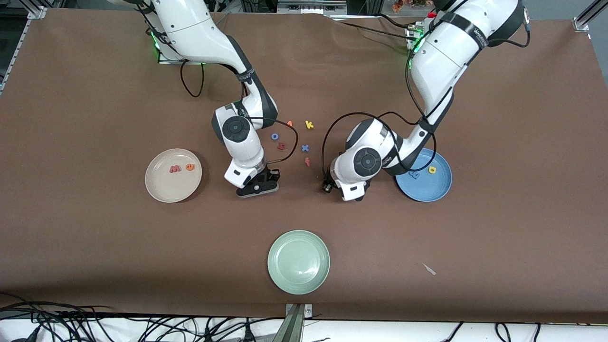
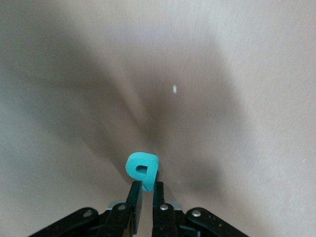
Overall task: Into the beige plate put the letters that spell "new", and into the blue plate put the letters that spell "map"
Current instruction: 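Carry the green c over the white plate with the right gripper, then release the green c on the white plate while the left gripper places teal letter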
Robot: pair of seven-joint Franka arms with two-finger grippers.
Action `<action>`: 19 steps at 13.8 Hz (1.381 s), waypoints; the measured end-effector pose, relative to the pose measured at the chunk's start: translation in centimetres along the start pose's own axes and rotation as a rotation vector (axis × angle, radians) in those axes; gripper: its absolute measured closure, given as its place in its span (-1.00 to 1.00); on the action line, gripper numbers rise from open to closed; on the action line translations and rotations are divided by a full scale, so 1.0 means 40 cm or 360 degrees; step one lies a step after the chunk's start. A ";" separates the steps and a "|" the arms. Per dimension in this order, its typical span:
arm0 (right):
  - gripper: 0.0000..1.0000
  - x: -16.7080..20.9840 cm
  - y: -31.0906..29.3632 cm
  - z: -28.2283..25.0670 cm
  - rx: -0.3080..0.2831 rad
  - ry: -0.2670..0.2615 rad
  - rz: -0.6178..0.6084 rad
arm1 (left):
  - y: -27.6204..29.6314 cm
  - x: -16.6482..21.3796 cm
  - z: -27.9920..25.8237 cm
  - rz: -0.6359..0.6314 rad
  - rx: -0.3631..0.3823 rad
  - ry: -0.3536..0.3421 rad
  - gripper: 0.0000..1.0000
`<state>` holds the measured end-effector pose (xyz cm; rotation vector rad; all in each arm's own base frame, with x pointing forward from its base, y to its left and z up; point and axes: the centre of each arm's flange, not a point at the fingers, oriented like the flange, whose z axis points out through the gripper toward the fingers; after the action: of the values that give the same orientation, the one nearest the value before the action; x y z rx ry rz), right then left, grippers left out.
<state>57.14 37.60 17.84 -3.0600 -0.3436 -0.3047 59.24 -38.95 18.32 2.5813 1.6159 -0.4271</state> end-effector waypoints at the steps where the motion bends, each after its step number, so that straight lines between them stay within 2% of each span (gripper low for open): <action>1: 0.45 0.002 0.005 0.001 -0.0002 0.0001 0.0005 | 0.000 0.011 -0.018 0.0007 0.0005 0.0021 0.68; 3: 0.45 0.007 0.019 0.000 -0.0009 -0.0004 0.0013 | 0.000 0.016 -0.035 0.0016 0.0004 0.0031 0.68; 6: 0.45 0.032 0.080 -0.020 -0.0036 -0.0079 -0.0026 | -0.002 0.011 -0.033 0.0022 0.0011 0.0031 0.63; 9: 0.45 0.073 0.220 -0.093 -0.0036 -0.0226 -0.0110 | -0.009 -0.006 -0.021 0.0042 0.0025 0.0033 0.10; 10: 0.45 0.080 0.274 -0.119 -0.0033 -0.0289 -0.0132 | -0.010 -0.011 -0.016 0.0046 0.0028 0.0034 0.02; 12: 0.45 0.079 0.396 -0.163 -0.0045 -0.0362 -0.0168 | -0.008 -0.017 -0.008 0.0053 0.0000 0.0030 0.01; 16: 0.45 -0.010 0.601 -0.163 -0.0102 -0.0469 -0.0121 | -0.014 -0.013 0.028 0.0108 -0.0005 0.0087 0.01; 19: 0.45 -0.074 0.688 -0.167 -0.0105 -0.0491 -0.0162 | -0.014 -0.013 0.035 0.0138 -0.0010 0.0116 0.02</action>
<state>59.23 9.71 23.10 -3.1586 -0.5133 0.1596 58.26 -39.44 17.18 2.6802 1.5166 -0.3251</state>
